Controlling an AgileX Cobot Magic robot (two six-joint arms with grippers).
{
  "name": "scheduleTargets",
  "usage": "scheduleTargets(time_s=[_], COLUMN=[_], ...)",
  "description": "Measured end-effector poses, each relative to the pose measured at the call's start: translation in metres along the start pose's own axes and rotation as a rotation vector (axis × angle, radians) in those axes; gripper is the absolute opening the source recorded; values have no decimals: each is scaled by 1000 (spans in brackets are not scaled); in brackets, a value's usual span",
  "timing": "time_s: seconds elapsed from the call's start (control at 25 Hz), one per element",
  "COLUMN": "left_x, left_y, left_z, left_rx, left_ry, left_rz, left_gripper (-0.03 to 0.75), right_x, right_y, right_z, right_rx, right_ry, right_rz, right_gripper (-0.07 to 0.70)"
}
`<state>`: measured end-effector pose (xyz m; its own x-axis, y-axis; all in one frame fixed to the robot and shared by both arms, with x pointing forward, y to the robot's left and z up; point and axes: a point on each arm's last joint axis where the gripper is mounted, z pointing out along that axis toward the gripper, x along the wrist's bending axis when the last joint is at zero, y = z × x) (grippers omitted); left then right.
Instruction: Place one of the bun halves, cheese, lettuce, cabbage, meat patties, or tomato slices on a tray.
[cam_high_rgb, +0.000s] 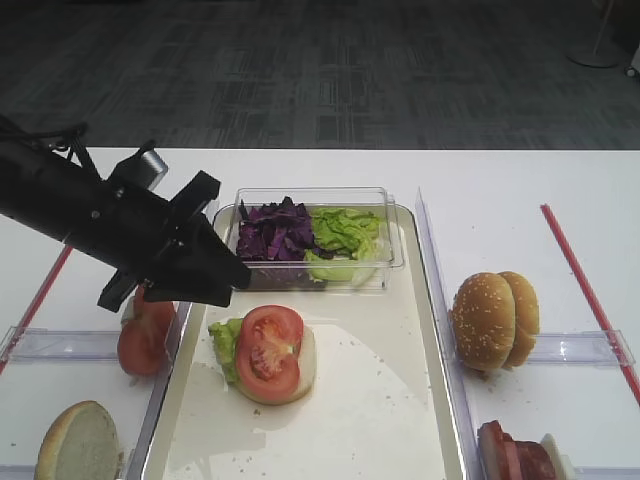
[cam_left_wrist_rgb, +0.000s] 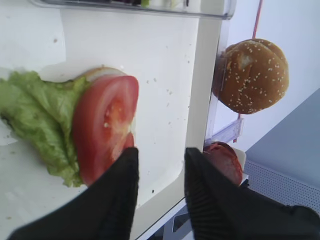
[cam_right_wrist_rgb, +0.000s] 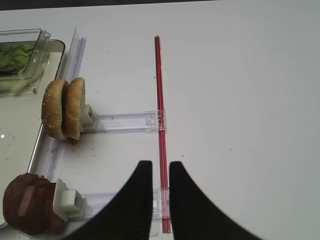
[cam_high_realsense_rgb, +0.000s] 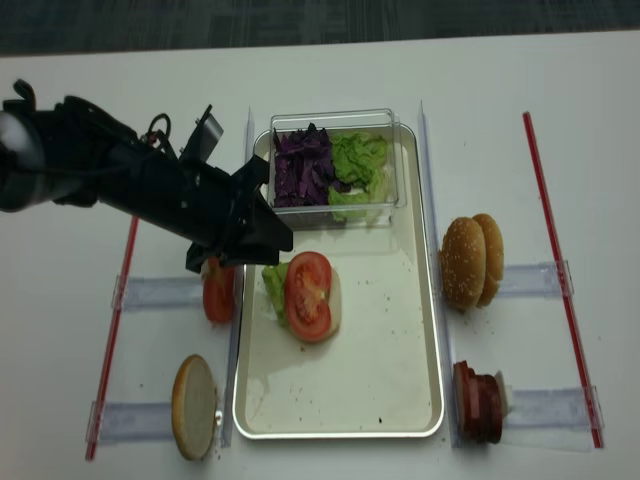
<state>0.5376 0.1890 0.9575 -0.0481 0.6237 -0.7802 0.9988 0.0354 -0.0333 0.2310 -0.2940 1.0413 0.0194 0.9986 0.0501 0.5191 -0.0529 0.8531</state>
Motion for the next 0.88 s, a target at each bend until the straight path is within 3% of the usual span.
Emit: scheduleTargets(time_s=[0.88], left_x=[-92], left_y=[1], left_z=[-72], left_rx=[-112], left_ry=[-40], left_rz=[155], left_gripper=[210], right_x=[0], right_y=[0], right_z=[0], right_rx=[0], right_ry=[0], right_rz=[-2], right_gripper=[130])
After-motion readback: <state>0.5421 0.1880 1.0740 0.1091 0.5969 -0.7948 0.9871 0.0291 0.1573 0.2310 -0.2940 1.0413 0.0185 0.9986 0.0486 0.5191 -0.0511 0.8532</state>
